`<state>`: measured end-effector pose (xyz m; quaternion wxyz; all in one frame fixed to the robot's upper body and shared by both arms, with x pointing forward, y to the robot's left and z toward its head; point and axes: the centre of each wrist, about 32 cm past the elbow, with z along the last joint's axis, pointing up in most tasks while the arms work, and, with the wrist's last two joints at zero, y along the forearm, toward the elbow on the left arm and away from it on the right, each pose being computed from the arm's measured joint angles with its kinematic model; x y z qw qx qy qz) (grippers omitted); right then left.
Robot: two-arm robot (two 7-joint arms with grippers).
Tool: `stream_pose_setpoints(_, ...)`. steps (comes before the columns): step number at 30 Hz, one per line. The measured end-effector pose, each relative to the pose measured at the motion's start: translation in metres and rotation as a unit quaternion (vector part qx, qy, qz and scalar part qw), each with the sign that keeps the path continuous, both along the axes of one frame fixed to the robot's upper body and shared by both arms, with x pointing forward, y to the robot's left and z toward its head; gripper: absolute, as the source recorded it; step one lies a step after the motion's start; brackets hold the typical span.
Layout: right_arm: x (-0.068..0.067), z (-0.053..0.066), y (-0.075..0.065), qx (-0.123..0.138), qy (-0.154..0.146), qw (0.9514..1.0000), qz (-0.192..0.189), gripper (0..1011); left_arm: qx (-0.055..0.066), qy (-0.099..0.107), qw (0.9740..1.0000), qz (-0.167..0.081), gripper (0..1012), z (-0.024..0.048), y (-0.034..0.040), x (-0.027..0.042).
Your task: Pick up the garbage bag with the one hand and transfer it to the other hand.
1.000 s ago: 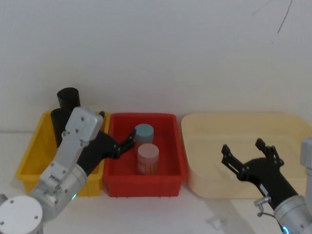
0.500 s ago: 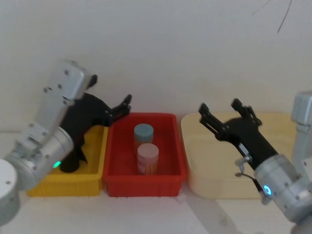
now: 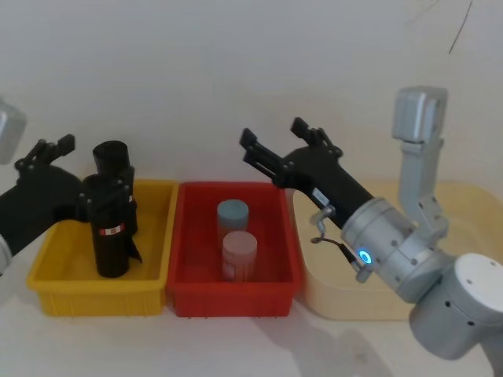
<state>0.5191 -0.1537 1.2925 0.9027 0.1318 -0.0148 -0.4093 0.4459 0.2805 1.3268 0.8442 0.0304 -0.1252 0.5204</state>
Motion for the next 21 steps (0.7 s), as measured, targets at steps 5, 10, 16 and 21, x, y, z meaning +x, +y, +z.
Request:
stream_pose_setpoints(5, 0.006, 0.004, 0.009, -0.011, 0.005, 0.9997, 0.019, 1002, -0.012, 0.013, 0.9998, 0.002, 1001, -0.0061, 0.0147, -0.0057)
stream_pose_setpoints(10, 0.009, 0.005, 0.012, -0.021, 0.012, 0.9993, 0.029, 1001, -0.023, 0.02, 0.9996, 0.002, 1001, -0.0126, 0.0225, -0.0047)
stream_pose_setpoints(16, 0.01, 0.003, 0.01, -0.032, 0.022, 0.9987, 0.034, 1002, -0.044, 0.03, 0.9986, 0.007, 1001, -0.0239, 0.0285, 0.002)
stream_pose_setpoints(21, 0.01, 0.001, 0.006, -0.039, 0.031, 0.9981, 0.035, 1002, -0.055, 0.039, 0.9976, 0.016, 1001, -0.0315, 0.0323, 0.0067)
